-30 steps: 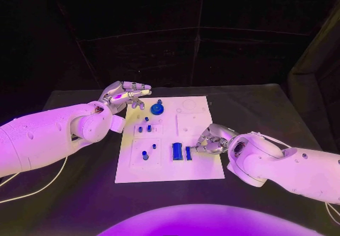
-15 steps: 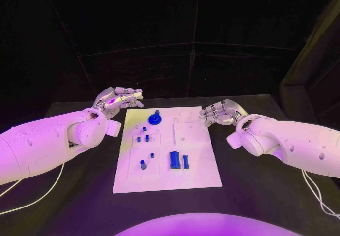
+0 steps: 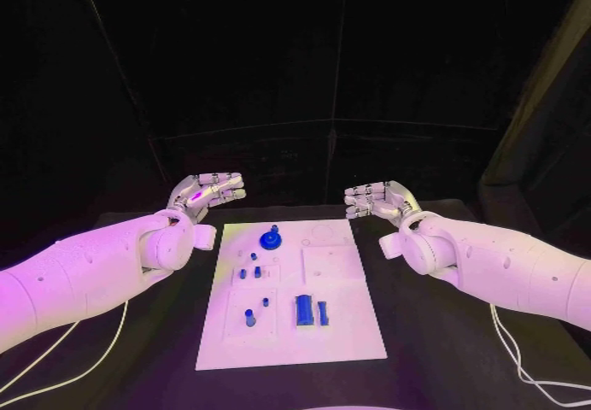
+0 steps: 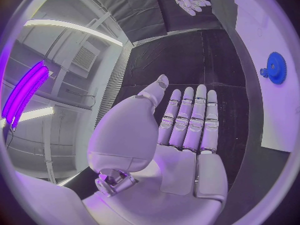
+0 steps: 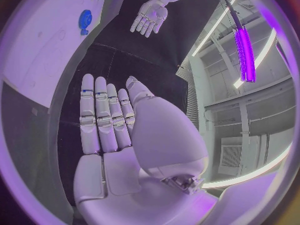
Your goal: Assemble the parts on the task board
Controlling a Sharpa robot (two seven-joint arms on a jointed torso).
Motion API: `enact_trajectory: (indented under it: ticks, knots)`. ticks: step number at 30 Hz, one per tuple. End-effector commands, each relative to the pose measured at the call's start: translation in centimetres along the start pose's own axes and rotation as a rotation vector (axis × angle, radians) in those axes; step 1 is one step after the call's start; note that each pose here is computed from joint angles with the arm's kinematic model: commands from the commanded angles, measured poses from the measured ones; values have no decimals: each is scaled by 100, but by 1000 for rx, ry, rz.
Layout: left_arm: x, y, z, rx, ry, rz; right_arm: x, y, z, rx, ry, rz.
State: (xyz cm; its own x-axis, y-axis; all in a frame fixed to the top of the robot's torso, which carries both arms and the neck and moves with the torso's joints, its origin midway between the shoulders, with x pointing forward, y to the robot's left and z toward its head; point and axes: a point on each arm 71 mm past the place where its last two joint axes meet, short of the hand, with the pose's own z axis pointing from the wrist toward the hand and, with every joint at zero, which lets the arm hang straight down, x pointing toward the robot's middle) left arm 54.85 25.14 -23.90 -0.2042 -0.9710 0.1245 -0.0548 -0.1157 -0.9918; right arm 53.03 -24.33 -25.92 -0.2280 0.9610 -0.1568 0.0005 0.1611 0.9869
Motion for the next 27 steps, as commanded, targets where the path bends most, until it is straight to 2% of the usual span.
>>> enact_trajectory:
  ticks: [1, 4, 11, 17, 23, 27]
  knots:
    - [4, -7, -8, 0, 2, 2, 1, 2, -16, 3, -2, -2]
    - [26, 2, -24, 0, -3, 5, 25, 16, -30, -1, -10, 6]
    - [192, 51, -152, -1, -43, 26, 199, 127, -155, -22, -71, 62]
    - [443, 65, -373, 8, -103, 62, 429, 293, -371, -30, -154, 130]
    - [656, 17, -595, 27, -159, 94, 562, 403, -529, -24, -202, 164]
    - [730, -12, -682, 36, -180, 105, 589, 427, -565, -21, -212, 171]
